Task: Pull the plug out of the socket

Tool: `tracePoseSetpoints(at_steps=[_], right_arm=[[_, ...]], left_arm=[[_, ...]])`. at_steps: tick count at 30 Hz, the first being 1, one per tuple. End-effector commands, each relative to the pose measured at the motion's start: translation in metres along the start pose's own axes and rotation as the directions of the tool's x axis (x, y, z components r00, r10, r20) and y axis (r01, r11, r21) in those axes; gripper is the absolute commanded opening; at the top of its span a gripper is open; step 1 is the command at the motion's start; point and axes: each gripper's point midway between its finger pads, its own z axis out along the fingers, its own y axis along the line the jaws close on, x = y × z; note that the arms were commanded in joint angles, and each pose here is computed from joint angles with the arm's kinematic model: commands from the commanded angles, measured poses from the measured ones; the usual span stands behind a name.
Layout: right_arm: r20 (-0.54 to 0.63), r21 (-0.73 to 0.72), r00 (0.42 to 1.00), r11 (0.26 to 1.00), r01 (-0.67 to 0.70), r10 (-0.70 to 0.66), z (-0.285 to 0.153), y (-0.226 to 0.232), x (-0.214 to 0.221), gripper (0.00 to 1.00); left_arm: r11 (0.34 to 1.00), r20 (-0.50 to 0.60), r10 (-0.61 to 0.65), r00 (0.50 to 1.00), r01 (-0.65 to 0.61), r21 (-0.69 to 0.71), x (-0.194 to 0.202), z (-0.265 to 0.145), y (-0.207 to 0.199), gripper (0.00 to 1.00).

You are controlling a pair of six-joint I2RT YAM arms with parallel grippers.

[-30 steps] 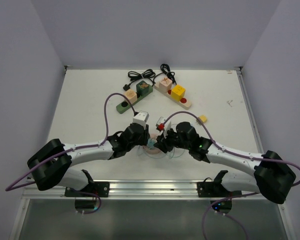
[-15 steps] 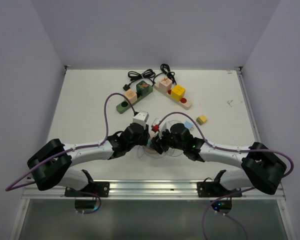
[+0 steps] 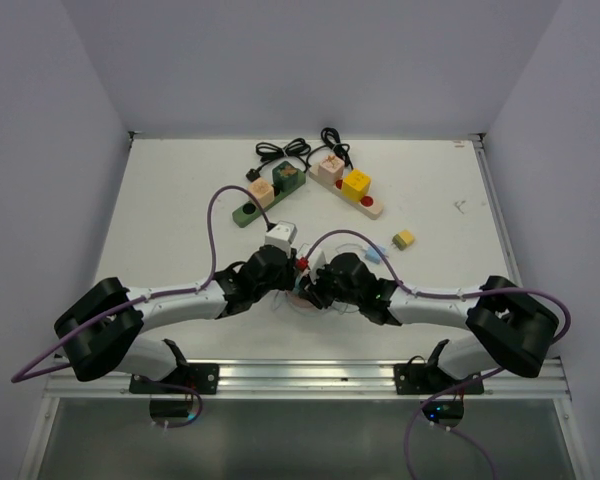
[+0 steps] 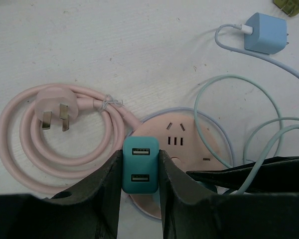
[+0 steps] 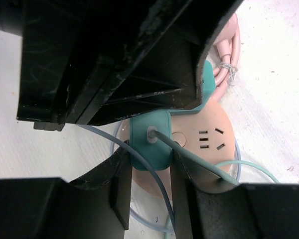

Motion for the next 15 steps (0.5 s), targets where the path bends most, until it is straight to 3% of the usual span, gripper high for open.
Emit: tracePoseSetpoints(at_steps=[1,7,15], right_arm=[[0.106,0.047,0.994,0.999,0.005,-0.01,0.001,-0.008,-0.028,0.13],[0.114,0.034,0.993,0.999,0.022,-0.026,-0.005,-0.005,-0.022,0.04],[0.11,0.026,0.993,0.999,0.03,-0.033,-0.007,-0.002,-0.018,0.0]], left_arm=[[0.999,0.012,-0.031,0.999,0.031,0.023,-0.004,-0.001,0.0,0.0],[0.997,0.024,-0.076,0.997,0.075,0.034,-0.013,0.0,0.01,0.0],[0.996,0.029,-0.085,0.996,0.084,0.03,-0.02,0.005,0.017,0.0]])
